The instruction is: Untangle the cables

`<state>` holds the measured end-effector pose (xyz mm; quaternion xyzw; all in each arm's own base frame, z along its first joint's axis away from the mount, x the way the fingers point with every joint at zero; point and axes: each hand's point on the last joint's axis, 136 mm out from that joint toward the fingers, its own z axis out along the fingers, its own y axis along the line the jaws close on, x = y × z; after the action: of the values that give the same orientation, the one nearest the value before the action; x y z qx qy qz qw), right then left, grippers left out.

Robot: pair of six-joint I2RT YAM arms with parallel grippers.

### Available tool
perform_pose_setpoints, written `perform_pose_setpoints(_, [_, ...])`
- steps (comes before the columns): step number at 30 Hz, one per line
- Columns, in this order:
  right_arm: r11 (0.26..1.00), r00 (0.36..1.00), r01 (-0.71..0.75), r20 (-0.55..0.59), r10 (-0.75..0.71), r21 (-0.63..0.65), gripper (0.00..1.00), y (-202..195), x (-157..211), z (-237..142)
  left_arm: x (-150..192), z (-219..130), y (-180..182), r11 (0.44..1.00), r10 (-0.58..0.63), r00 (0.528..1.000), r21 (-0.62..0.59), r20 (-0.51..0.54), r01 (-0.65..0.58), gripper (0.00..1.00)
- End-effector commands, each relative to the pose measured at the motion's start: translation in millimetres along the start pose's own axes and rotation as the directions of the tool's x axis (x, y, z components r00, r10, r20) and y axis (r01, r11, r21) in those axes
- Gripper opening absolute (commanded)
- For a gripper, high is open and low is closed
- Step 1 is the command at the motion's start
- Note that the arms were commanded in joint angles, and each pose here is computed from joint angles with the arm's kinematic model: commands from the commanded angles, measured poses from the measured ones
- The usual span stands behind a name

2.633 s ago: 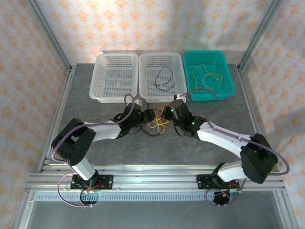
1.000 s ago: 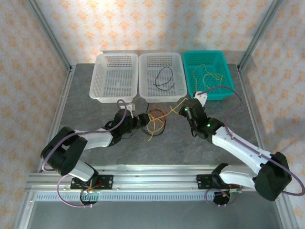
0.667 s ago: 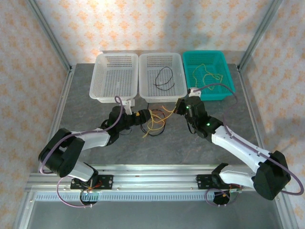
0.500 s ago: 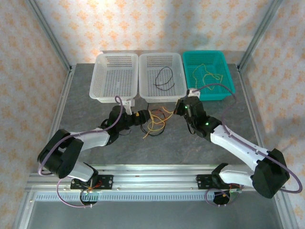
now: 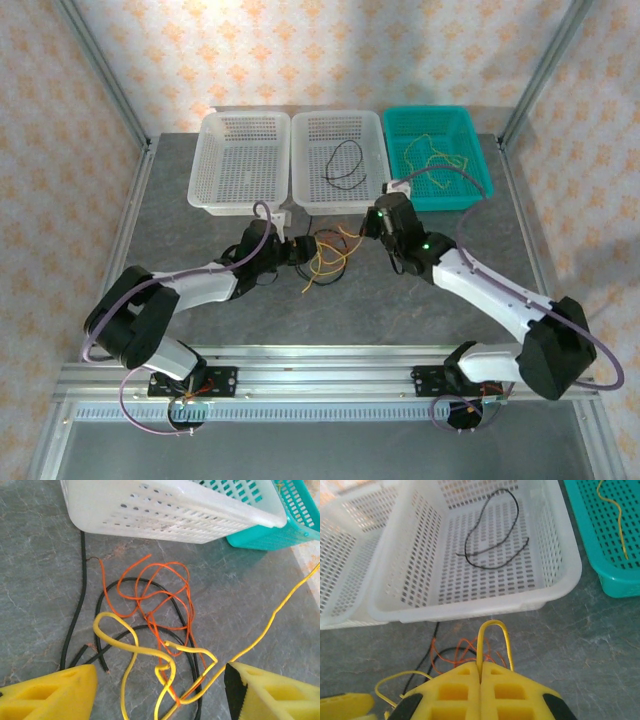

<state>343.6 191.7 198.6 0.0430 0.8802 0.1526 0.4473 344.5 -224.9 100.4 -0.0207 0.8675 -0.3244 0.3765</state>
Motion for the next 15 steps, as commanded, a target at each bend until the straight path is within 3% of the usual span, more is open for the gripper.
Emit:
perform_pose_setpoints(1, [0.995,0.996,0.056,-0.069,-0.05,0.081,0.0,-12,12,-2,-21,3,0,0.999,-0.029,0.997,-0.037,0.071,0.032,0.7])
perform_pose_setpoints(8, [0.968,0.991,0.122,-0.081,-0.106,0.219,0.0,-20,12,-7,-24,17,-5,0.999,-0.042,0.998,-0.029,0.05,0.044,0.69])
perform_pose_setpoints(15, [0.966,0.991,0.137,-0.025,-0.135,0.219,0.0,-6,-10,-25,-21,15,0,0.998,-0.037,0.998,-0.054,0.044,0.04,0.68])
